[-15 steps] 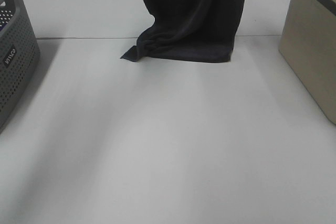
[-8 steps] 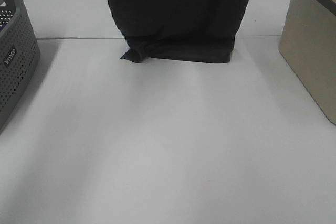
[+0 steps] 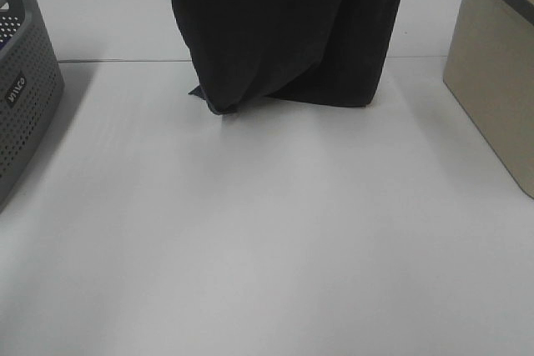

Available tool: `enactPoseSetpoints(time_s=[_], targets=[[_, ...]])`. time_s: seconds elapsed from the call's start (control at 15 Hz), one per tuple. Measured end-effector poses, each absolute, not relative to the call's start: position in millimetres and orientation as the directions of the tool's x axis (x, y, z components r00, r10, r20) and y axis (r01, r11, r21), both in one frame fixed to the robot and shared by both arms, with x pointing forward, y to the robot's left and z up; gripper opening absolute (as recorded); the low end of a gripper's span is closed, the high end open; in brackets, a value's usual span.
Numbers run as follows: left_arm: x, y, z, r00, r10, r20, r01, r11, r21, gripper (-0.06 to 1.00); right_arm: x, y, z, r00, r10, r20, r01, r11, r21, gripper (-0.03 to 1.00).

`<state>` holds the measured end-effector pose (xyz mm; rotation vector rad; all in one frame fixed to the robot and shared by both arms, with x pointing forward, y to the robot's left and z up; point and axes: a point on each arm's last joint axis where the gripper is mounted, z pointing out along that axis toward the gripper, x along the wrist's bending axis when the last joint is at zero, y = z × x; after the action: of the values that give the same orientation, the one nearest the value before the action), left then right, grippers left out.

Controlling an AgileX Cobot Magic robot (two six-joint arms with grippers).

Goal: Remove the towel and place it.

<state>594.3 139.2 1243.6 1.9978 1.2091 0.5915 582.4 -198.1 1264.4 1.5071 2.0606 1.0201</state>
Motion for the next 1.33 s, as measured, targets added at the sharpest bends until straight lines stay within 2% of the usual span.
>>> enactPoseSetpoints(time_s=[0.27, 0.4, 0.6, 0.87, 0.93, 1.13, 1.33], targets=[[542.0, 154.3, 1262.0, 0.530, 0.848, 0.009, 0.530, -0.339, 0.777, 0.00, 544.4, -203.9, 1255.4, -0.360, 0.926, 0.118, 0.699, 0.184, 0.691, 0.02], [519.3, 156.3, 1252.2, 0.578, 0.816, -0.019, 0.546, -0.369, 0.752, 0.00, 523.0, -210.7, 1250.1, -0.359, 0.928, 0.101, 0.714, 0.204, 0.670, 0.02], [498.6, 162.9, 1222.8, 0.583, 0.810, -0.058, 0.611, -0.390, 0.689, 0.00, 500.4, -213.8, 1232.6, -0.363, 0.922, 0.131, 0.758, 0.211, 0.617, 0.02], [466.3, 173.4, 1203.8, 0.600, 0.795, -0.090, 0.633, -0.402, 0.662, 0.00, 475.0, -215.8, 1204.2, -0.364, 0.916, 0.171, 0.813, 0.223, 0.539, 0.02], [451.2, 176.1, 1188.1, 0.618, 0.775, -0.131, 0.653, -0.413, 0.635, 0.00, 457.4, -219.7, 1188.8, -0.359, 0.916, 0.180, 0.835, 0.229, 0.501, 0.02], [436.0, 170.3, 1156.2, 0.650, 0.714, -0.260, 0.699, -0.429, 0.572, 0.00, 430.3, -231.0, 1170.9, -0.345, 0.928, 0.141, 0.849, 0.244, 0.469, 0.02], [429.6, 167.8, 1121.3, 0.622, 0.703, -0.345, 0.761, -0.438, 0.480, 0.00, 405.7, -237.7, 1149.0, -0.338, 0.930, 0.144, 0.868, 0.249, 0.429, 0.02]])
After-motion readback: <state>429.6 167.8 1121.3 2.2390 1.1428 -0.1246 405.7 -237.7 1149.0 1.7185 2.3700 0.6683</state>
